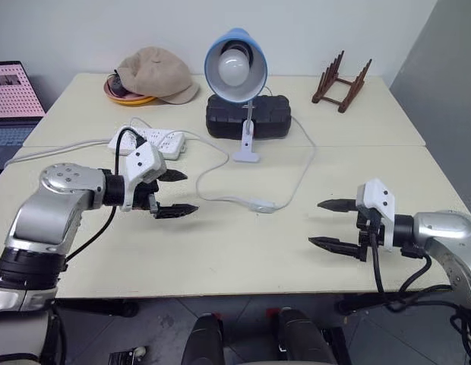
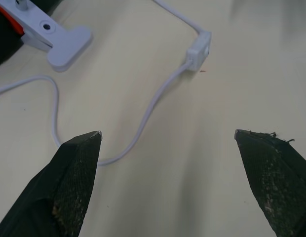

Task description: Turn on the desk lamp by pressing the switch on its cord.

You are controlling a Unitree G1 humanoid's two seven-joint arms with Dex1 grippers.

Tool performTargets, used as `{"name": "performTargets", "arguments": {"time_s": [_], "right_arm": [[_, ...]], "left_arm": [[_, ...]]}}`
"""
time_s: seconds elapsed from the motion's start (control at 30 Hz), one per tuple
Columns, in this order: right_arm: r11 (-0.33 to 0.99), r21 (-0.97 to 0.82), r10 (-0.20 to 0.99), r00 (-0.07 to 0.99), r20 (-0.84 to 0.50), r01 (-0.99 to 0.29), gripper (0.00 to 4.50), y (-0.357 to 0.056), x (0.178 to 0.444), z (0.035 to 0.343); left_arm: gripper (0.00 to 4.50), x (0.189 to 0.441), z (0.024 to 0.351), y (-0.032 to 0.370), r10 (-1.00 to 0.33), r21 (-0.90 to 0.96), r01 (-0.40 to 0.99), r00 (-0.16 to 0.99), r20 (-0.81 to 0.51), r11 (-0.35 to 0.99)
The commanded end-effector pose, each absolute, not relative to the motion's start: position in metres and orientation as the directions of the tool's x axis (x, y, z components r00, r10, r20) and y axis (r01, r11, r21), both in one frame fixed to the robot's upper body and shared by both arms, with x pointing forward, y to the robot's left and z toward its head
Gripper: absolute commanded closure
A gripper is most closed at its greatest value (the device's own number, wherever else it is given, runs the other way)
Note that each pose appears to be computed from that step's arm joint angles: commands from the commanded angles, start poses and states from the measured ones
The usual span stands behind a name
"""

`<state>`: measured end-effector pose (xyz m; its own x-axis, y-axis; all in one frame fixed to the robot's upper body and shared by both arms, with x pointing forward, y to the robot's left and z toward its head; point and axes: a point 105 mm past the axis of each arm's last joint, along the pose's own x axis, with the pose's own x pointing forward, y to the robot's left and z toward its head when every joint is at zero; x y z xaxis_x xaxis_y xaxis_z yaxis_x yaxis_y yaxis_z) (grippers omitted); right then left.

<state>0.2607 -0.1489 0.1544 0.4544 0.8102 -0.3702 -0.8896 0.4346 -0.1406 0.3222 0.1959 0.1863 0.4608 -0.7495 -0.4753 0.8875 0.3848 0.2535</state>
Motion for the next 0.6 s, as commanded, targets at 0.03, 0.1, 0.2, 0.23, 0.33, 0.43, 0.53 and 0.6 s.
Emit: {"name": "performTargets", "arguments": {"time_s": [0.03,0.1,0.2,0.23,0.33,0.43,0.53,0.6], "right_arm": [[0.440,-0.189,0.814,0.479,-0.330,-0.878,0.03,-0.146,0.261,0.169],[0.443,-0.190,0.812,0.482,-0.330,-0.876,0.03,-0.146,0.262,0.169],[0.445,-0.188,0.809,0.484,-0.335,-0.875,0.03,-0.147,0.263,0.168],[0.445,-0.187,0.809,0.483,-0.336,-0.876,0.03,-0.148,0.264,0.168],[0.436,-0.192,0.813,0.476,-0.335,-0.879,0.03,-0.145,0.271,0.168],[0.400,-0.188,0.832,0.442,-0.336,-0.897,0.03,-0.134,0.281,0.164],[0.343,-0.176,0.849,0.384,-0.362,-0.923,0.03,-0.122,0.294,0.156],[0.301,-0.173,0.854,0.346,-0.389,-0.938,0.03,-0.111,0.312,0.149]], "left_arm": [[0.00,0.324,0.193,0.195,-0.758,0.263,0.884,0.467,-0.454,0.387],[0.00,0.324,0.192,0.196,-0.754,0.260,0.882,0.471,-0.458,0.393],[0.00,0.322,0.190,0.197,-0.746,0.268,0.879,0.477,-0.465,0.395],[0.00,0.322,0.191,0.197,-0.751,0.263,0.880,0.475,-0.458,0.396],[0.00,0.319,0.192,0.194,-0.764,0.258,0.882,0.470,-0.442,0.394],[0.00,0.316,0.191,0.183,-0.789,0.244,0.888,0.460,-0.408,0.391],[0.00,0.307,0.186,0.165,-0.825,0.244,0.909,0.410,-0.388,0.337],[0.00,0.299,0.173,0.151,-0.836,0.276,0.929,0.347,-0.424,0.245]]}}
